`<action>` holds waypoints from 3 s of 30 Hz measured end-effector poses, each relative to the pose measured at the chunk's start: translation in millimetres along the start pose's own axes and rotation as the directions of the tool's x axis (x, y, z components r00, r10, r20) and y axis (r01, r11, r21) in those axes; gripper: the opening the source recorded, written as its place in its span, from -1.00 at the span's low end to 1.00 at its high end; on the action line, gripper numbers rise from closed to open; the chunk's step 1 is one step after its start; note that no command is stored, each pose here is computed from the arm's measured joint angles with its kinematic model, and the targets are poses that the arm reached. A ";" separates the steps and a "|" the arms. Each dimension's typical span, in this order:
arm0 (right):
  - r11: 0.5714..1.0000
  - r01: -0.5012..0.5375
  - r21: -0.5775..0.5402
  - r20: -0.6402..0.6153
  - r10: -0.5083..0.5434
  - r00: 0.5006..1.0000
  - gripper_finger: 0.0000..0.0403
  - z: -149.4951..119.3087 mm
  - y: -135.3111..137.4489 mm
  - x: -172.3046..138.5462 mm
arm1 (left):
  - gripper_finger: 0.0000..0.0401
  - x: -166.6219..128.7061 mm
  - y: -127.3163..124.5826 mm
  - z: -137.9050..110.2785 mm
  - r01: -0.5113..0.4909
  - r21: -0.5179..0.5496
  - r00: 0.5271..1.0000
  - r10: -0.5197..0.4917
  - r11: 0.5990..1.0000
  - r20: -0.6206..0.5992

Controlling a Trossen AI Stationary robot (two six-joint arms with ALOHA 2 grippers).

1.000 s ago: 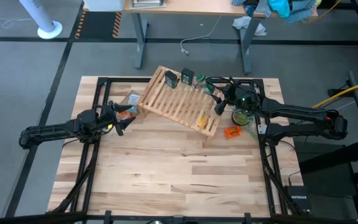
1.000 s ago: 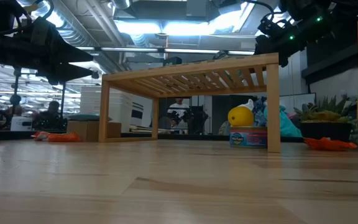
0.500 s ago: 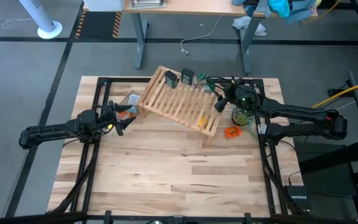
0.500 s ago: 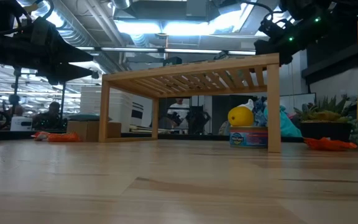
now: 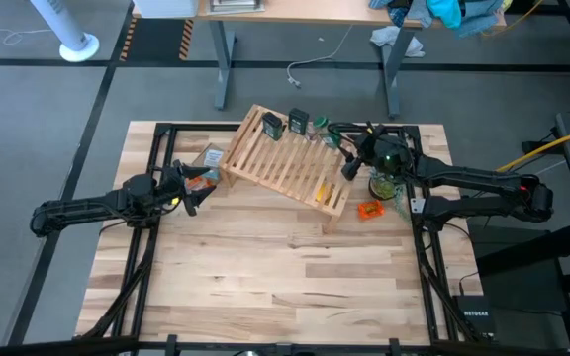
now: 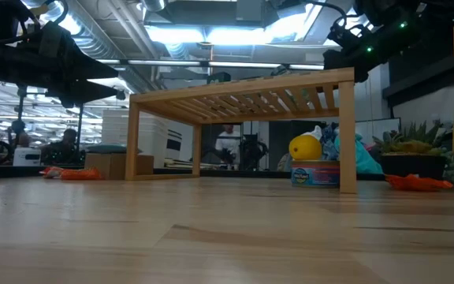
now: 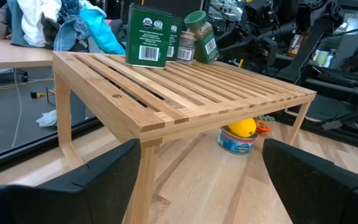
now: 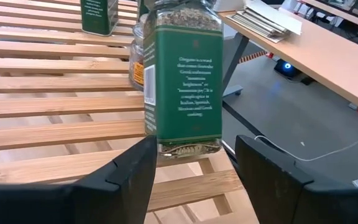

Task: Shelf spices
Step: Remove the green seasoning bottle from the shelf

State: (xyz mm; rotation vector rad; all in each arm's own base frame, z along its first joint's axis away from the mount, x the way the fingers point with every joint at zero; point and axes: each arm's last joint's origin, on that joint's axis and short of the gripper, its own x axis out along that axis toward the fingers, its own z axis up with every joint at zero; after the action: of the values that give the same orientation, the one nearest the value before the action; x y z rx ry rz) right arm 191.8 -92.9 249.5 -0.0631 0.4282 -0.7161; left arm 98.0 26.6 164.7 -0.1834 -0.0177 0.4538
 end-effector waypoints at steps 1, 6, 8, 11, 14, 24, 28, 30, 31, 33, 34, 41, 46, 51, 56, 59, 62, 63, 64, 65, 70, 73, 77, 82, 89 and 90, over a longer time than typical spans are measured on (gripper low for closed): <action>1.000 -0.001 0.000 0.000 0.001 1.000 0.11 0.0 0.0 0.0 | 0.65 0.0 0.0 0.1 0.000 0.000 1.000 0.000 1.000 0.000; 1.000 -0.006 0.001 0.001 0.006 1.000 0.11 0.0 0.2 0.0 | 0.65 0.0 0.0 0.0 0.000 0.012 1.000 0.000 1.000 0.000; 1.000 -0.006 0.001 0.001 0.006 1.000 0.11 0.1 0.2 0.0 | 0.65 0.0 0.0 0.0 0.000 0.012 1.000 0.000 1.000 0.000; 1.000 -0.006 0.002 0.002 0.006 1.000 0.11 0.2 0.2 0.0 | 0.65 0.0 0.0 0.0 0.000 0.007 1.000 0.000 1.000 0.000; 1.000 -0.004 0.006 0.019 0.004 1.000 0.11 1.8 0.0 0.0 | 0.65 0.0 0.0 0.1 0.000 0.006 1.000 0.000 1.000 0.000; 1.000 -0.012 0.017 0.055 0.011 0.998 0.11 5.4 0.0 -0.1 | 0.65 0.0 0.0 0.0 0.000 0.004 1.000 0.000 1.000 0.000; 0.998 -0.053 0.014 0.059 0.052 0.997 0.11 5.5 1.1 -0.1 | 0.65 0.0 0.0 0.0 0.000 0.004 1.000 0.000 1.000 0.000; 0.995 -0.099 -0.006 0.063 0.099 0.993 0.11 5.6 2.4 -0.2 | 0.65 0.0 0.0 0.1 0.000 0.004 1.000 0.000 1.000 0.001; 0.994 -0.104 -0.024 0.065 0.105 0.992 0.11 5.8 2.5 -0.5 | 0.65 0.0 0.0 0.1 0.000 0.004 1.000 0.000 1.000 0.001; 0.994 -0.099 -0.047 0.072 0.102 0.992 0.11 6.6 2.0 -1.7 | 0.65 0.0 0.0 0.2 0.000 0.004 1.000 0.000 1.000 0.001; 0.995 -0.092 -0.049 0.080 0.095 0.992 0.11 7.5 1.6 -1.9 | 0.65 0.0 0.0 0.0 0.000 0.004 1.000 0.000 1.000 0.000; 0.998 -0.054 -0.039 0.118 0.059 0.991 0.12 11.6 -2.2 -4.5 | 0.65 0.0 0.0 0.1 0.000 0.004 1.000 0.000 1.000 0.001; 0.998 -0.044 -0.035 0.132 0.048 0.990 0.40 12.9 -4.5 -4.1 | 0.65 0.0 0.0 0.0 0.000 0.004 1.000 0.000 1.000 0.000; 0.998 -0.055 0.002 0.126 0.054 0.991 0.84 11.5 -14.3 -1.0 | 0.65 0.0 0.0 0.0 0.000 0.004 1.000 0.000 1.000 0.000; 0.985 -0.144 0.092 0.127 0.132 0.983 0.91 9.0 -27.8 2.4 | 0.65 0.0 0.0 0.0 0.000 0.004 1.000 0.000 1.000 0.000; 0.975 -0.201 0.093 0.139 0.187 0.973 0.87 8.5 -33.1 3.3 | 0.65 0.0 0.0 0.2 0.000 0.004 1.000 0.000 1.000 0.001; 0.977 -0.183 0.106 0.134 0.169 0.976 0.90 7.1 -39.6 4.9 | 0.65 0.0 0.0 0.1 0.000 0.004 1.000 0.000 1.000 0.000; 0.976 -0.186 0.112 0.131 0.171 0.976 0.92 6.3 -41.6 5.9 | 0.65 0.0 0.0 0.0 0.000 0.004 1.000 0.000 1.000 0.000; 0.972 -0.203 0.116 0.131 0.188 0.973 0.94 5.6 -43.3 6.9 | 0.65 0.0 0.0 0.0 0.000 0.004 1.000 0.000 1.000 0.000; 0.968 -0.219 0.120 0.130 0.203 0.970 0.96 4.8 -44.8 8.0 | 0.65 0.0 0.0 0.1 0.000 0.004 1.000 0.000 1.000 0.000; 0.952 -0.272 0.141 0.151 0.251 0.956 0.97 4.1 -47.5 15.6 | 0.65 0.0 0.0 0.2 0.000 0.004 1.000 0.000 1.000 0.001; 0.946 -0.294 0.136 0.159 0.272 0.949 0.96 3.6 -46.2 20.7 | 0.65 0.0 0.0 0.0 0.000 0.004 1.000 0.000 1.000 0.000; 0.942 -0.305 0.143 0.127 0.288 0.949 0.96 -1.3 -44.5 28.4 | 0.65 0.0 0.0 0.1 0.000 0.004 1.000 0.000 1.000 0.001; 0.936 -0.325 0.136 0.147 0.306 0.941 0.96 -2.1 -43.1 37.7 | 0.65 0.0 0.0 0.1 0.000 0.004 1.000 0.000 1.000 0.000; 0.944 -0.298 0.139 0.146 0.278 0.949 0.96 -3.2 -43.3 42.7 | 0.65 0.0 0.0 0.0 0.000 0.004 1.000 0.000 1.000 0.000; 0.947 -0.288 0.141 0.145 0.268 0.952 0.96 -3.3 -43.6 42.8 | 0.65 0.0 0.0 0.1 0.000 0.004 1.000 0.000 1.000 0.000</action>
State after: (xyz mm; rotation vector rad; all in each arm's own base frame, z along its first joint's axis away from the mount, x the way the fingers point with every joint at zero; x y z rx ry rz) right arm 192.0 -153.3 239.9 0.1032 0.2523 -0.4616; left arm 98.0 26.6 164.8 -0.1793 -0.0172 0.4540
